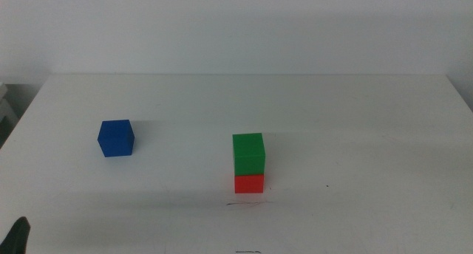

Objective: Stack red cubes first, then green, then blue cubes in a specific spot.

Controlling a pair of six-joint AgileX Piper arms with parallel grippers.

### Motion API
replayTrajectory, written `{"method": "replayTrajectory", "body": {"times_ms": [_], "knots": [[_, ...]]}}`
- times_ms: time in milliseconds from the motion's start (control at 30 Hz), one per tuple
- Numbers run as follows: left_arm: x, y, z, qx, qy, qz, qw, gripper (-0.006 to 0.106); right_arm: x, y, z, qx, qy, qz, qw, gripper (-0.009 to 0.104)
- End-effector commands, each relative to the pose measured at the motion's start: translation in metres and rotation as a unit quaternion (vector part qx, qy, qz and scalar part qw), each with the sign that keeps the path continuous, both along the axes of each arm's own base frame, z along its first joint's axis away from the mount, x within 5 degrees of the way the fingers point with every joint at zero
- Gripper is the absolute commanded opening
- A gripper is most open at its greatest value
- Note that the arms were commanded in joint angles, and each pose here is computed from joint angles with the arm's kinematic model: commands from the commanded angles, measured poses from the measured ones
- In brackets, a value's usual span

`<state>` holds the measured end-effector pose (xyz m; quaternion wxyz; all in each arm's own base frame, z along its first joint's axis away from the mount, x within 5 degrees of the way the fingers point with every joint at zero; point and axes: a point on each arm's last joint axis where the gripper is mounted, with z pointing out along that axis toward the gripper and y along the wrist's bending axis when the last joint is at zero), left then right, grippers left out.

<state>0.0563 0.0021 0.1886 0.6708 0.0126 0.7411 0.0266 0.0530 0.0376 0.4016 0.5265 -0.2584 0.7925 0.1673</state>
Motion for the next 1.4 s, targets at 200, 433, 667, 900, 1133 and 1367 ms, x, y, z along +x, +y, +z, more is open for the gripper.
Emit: {"method": "replayTrajectory", "body": {"times_ms": [200,433,667,900,1133,1367], "knots": [[0.006,0.0,0.049,-0.069,0.114,0.014,0.991,0.093,0.002,0.0,0.012,0.015,-0.042,-0.002,0.999,0.077],[0.065,0.001,0.14,-0.065,0.282,0.03,0.957,0.093,0.002,0.0,0.012,0.015,-0.04,-0.002,0.999,0.077],[0.125,0.0,0.176,-0.059,0.387,0.034,0.92,0.093,0.002,0.0,0.012,0.015,-0.04,-0.002,0.999,0.077],[0.183,-0.007,0.169,-0.053,0.444,-0.014,0.894,0.093,0.002,0.0,0.012,0.015,-0.04,-0.002,0.999,0.077],[0.241,-0.01,0.149,-0.064,0.473,-0.02,0.878,0.093,0.002,0.0,0.012,0.015,-0.04,-0.002,0.999,0.077],[0.311,-0.028,0.125,-0.06,0.514,-0.028,0.855,0.093,0.002,0.0,0.012,0.015,-0.04,-0.002,0.999,0.077]]}}
